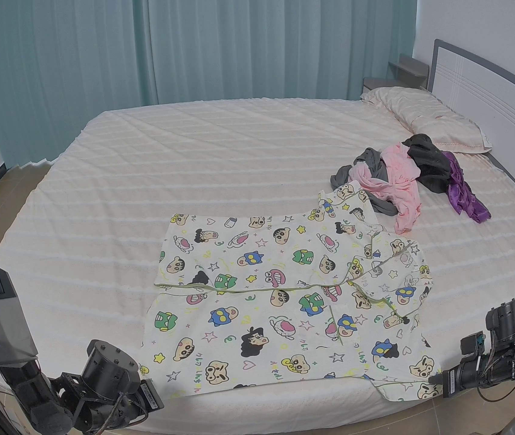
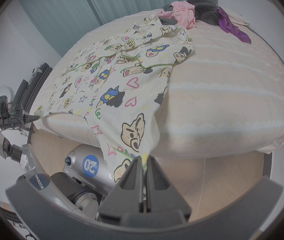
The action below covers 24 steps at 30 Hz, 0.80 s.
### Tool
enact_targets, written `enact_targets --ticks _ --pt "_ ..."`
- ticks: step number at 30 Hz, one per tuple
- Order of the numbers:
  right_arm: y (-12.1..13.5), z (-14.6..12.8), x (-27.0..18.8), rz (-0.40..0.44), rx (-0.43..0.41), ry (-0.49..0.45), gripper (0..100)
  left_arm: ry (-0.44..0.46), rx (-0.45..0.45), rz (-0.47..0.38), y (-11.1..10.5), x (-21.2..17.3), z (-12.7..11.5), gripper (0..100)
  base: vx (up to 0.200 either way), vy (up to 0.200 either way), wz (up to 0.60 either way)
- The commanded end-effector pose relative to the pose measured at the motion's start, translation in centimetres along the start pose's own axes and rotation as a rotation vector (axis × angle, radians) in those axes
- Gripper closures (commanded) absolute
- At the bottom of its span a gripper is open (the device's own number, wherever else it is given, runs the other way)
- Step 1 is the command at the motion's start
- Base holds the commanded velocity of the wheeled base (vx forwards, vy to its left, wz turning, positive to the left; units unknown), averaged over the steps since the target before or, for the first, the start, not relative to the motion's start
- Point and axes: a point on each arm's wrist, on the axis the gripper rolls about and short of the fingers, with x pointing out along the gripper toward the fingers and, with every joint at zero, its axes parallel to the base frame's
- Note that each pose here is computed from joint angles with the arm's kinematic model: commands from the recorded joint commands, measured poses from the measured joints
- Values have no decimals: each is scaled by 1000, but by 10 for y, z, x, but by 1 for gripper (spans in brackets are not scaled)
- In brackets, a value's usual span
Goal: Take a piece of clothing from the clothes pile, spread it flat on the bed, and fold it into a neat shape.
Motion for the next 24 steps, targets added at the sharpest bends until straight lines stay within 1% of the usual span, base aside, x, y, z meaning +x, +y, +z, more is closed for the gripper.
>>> enact_targets --ticks 1,9,10,13,15,17,18,19,20,21,24 --pt "0 -6 -1 -2 2 27 100 25 30 10 1 0 -7 100 0 0 0" --pt "0 -8 -1 -5 -3 48 100 33 39 19 3 0 -9 100 0 0 0" --pt "0 -9 -1 -5 -2 51 0 34 39 20 3 0 -10 0 0 0 0" --pt "0 -8 -2 -9 -5 39 0 22 39 21 3 -1 -9 0 0 0 0" --pt "0 -6 -6 -17 -5 12 0 -3 42 32 4 -2 -8 0 0 0 0" --pt "1 -4 -13 -27 -10 -33 0 -31 69 54 6 -4 -7 0 0 0 0" --pt "1 -4 -13 -27 -10 -33 0 -31 69 54 6 -4 -7 0 0 0 0" --pt "2 -3 -18 -29 -15 -67 0 -56 79 56 6 -6 -5 0 0 0 0" --pt "2 -2 -19 -29 -16 -74 0 -61 77 54 6 -7 -4 0 0 0 0" --pt "2 0 -22 -32 -16 -103 0 -90 61 43 6 -10 0 0 0 0 0" --pt "0 4 -24 -38 -4 -133 0 -145 15 12 5 -16 12 0 0 0 0"
